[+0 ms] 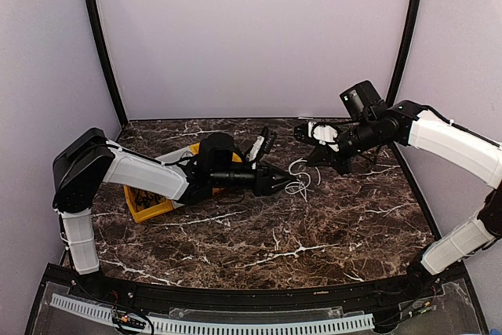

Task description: Untangle the cables

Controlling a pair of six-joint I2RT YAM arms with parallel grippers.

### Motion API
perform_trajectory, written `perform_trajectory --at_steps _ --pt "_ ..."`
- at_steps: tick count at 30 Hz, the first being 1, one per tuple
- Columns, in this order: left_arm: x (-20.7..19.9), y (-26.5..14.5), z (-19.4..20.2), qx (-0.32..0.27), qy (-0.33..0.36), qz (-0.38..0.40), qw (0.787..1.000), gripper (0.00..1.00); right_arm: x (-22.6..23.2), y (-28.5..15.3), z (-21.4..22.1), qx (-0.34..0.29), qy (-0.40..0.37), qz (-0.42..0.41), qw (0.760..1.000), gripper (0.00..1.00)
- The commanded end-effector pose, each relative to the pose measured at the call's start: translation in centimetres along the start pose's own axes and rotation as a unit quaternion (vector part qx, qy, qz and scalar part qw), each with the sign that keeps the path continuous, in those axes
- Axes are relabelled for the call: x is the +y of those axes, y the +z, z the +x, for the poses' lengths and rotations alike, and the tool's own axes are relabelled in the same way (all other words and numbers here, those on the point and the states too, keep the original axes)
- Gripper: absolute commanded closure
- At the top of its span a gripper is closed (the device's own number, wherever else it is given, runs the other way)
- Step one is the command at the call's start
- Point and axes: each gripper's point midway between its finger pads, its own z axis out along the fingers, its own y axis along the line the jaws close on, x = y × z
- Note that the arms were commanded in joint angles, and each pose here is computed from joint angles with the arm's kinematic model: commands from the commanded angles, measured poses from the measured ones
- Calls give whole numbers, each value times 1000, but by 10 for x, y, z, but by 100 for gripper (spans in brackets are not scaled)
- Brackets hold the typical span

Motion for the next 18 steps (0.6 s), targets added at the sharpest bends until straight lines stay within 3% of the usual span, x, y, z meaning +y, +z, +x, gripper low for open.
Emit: perform_trajectory --at_steps 1,9,14,18 --pt "-15 4 -24 -32 17 24 999 66 0 -10 -17 -22 -3 -1 1000 100" --pt "-11 6 -24 -36 17 22 999 92 0 -9 -15 -21 -1 0 1000 100" --pt "-13 5 -20 -34 16 28 999 95 -5 -9 -15 -19 7 13 1000 100" --pt "-18 3 -21 -35 18 40 998 90 -8 -8 -17 -20 12 13 1000 100"
